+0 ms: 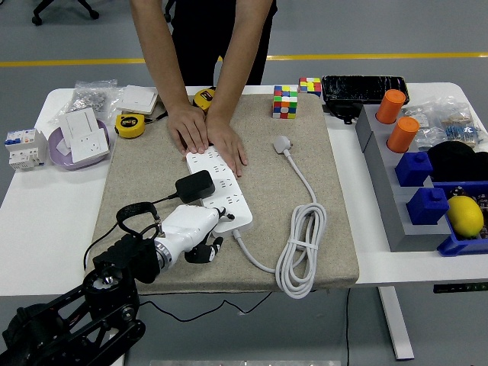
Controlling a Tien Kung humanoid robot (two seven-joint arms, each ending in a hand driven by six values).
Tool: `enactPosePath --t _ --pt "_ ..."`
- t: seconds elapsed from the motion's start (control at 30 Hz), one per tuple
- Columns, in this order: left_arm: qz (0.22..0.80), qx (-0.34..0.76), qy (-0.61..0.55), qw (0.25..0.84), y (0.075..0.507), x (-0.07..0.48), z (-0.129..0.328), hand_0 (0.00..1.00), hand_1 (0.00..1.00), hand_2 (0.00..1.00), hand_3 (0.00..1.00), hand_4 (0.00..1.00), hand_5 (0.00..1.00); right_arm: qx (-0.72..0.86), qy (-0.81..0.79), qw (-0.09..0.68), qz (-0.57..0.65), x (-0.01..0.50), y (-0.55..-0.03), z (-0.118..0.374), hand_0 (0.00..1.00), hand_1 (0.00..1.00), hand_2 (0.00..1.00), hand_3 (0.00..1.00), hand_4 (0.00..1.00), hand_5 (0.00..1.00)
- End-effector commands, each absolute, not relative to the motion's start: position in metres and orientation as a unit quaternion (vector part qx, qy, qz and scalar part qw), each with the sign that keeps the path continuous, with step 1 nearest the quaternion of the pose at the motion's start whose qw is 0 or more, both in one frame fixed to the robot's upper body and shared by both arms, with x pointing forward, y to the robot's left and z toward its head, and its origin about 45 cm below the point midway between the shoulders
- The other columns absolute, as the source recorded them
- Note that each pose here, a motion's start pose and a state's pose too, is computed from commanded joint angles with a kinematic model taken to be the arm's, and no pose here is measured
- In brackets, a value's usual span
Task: Pick up the plug,place it near the board,insert it into the board,press the button
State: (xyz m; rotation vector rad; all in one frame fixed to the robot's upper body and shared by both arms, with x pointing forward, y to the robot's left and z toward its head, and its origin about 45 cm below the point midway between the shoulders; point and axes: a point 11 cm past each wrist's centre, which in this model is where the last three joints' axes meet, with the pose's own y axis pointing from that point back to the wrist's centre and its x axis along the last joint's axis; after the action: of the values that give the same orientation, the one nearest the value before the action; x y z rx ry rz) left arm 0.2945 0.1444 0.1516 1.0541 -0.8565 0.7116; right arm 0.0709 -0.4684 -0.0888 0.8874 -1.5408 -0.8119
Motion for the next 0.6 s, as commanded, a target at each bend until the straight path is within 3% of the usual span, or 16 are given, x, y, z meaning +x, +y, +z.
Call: enactPosePath --t 0.6 --pt "0.326 0.481 -0.387 0.716 0.1487 0.2984 0.1501 0.150 0.023 0.150 0.800 0.423 0.074 0.376 -0.654 0.558 -0.345 0.0710 -0.4678 -0.0890 0.860 0.849 0.824 0.847 0.998 0.998"
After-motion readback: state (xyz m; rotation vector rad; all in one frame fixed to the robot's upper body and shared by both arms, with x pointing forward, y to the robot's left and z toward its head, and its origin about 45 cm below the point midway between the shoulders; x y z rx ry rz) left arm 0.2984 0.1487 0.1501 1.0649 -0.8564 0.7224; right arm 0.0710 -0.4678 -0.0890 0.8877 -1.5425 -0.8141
